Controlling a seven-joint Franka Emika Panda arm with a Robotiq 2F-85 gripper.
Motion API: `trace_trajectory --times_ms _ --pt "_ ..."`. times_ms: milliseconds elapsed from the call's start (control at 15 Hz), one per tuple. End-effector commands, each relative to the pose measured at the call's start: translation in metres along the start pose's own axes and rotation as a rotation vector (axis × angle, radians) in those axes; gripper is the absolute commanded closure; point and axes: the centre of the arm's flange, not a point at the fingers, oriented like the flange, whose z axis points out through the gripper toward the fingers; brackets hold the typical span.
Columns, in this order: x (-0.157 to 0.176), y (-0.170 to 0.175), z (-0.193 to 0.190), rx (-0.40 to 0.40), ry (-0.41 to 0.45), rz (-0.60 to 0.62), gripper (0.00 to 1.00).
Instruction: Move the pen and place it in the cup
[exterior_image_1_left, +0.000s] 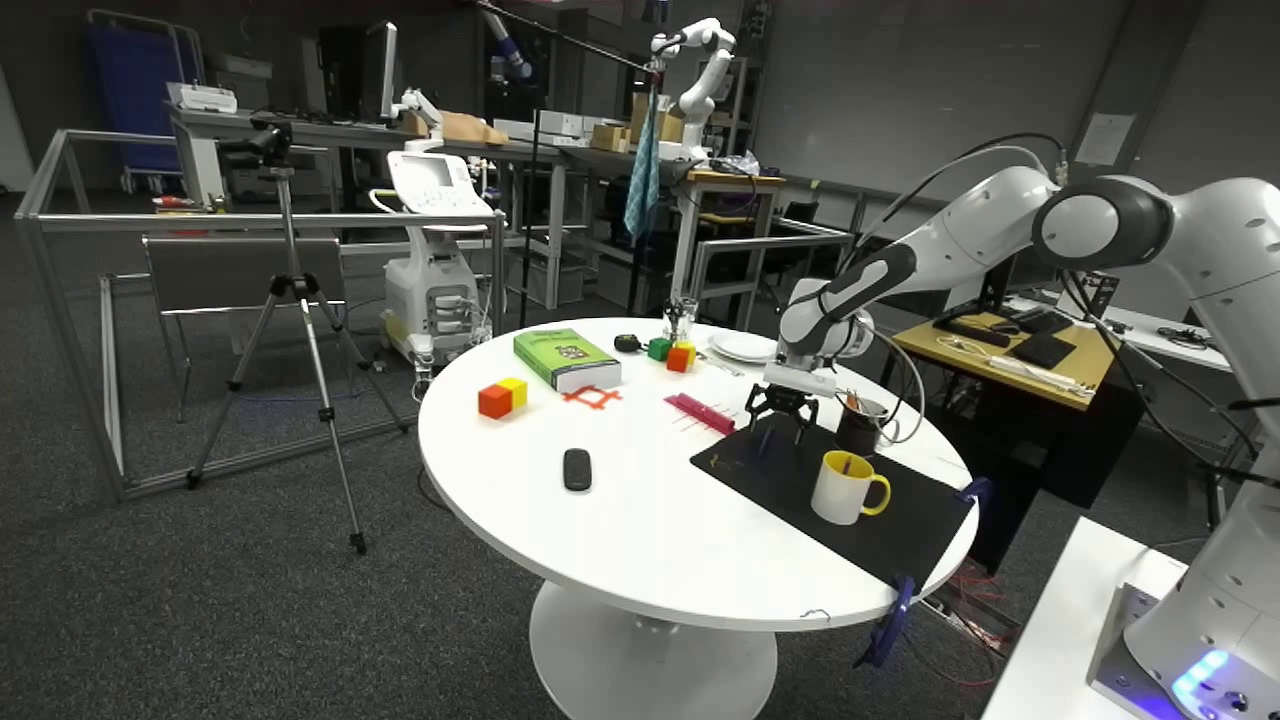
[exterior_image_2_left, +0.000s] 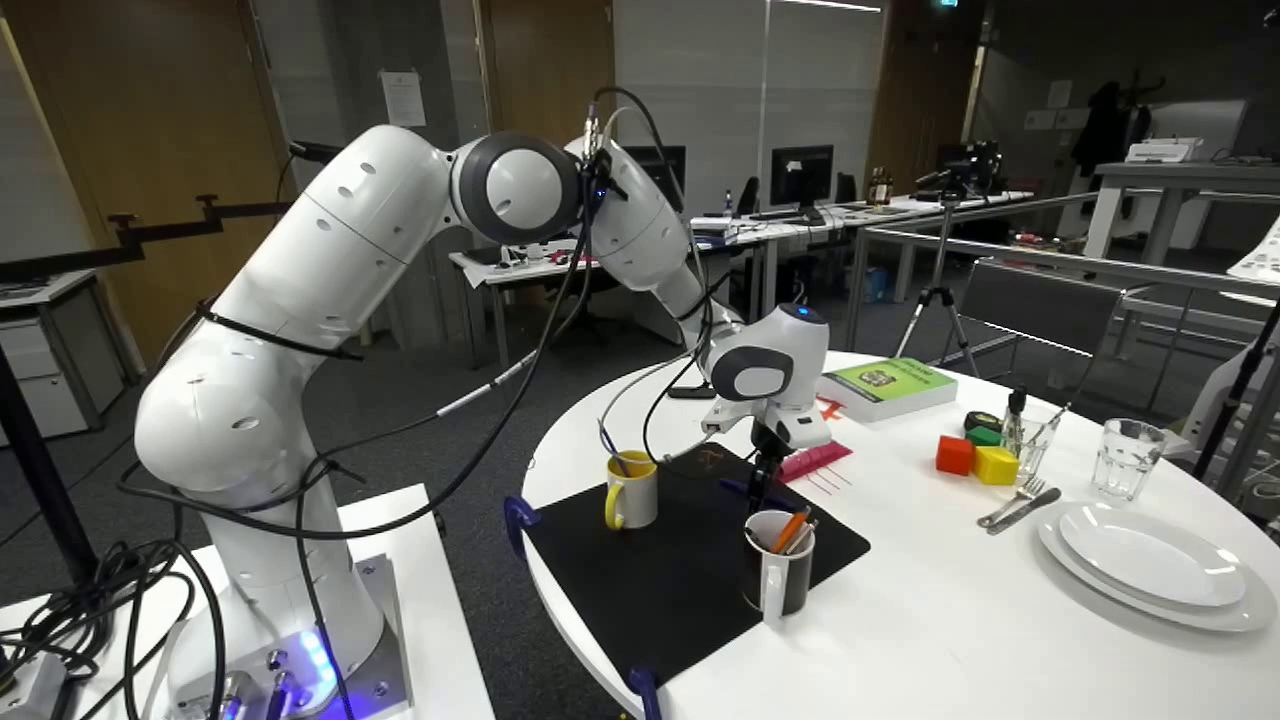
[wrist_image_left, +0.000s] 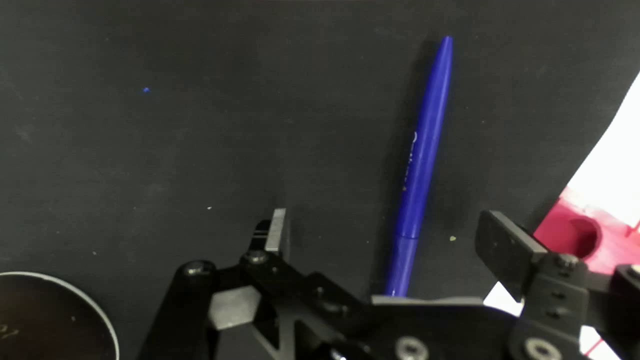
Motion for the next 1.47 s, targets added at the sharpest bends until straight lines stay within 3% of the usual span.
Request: trace_trajectory --times_ms 0,200,267,333,467,1067,1400 --pt "0.011 -0.006 0.002 -0.021 -0.014 -0.021 0.00" --pt "0.013 -0.007 0.005 -0.029 -0.013 -0.022 0.00" --pt "0.014 -0.008 0.005 -0.031 -0.013 -0.023 0.04" --pt "0.014 -0.008 0.005 -0.029 -0.007 -0.023 0.28" --pt "0.015 -0.008 0.004 -0.026 -0.004 -0.021 0.31" --pt "0.020 -0.012 -0.006 -0.015 0.006 -0.015 0.99" --pt "0.019 -0.011 -0.016 -0.031 0.043 -0.040 0.97"
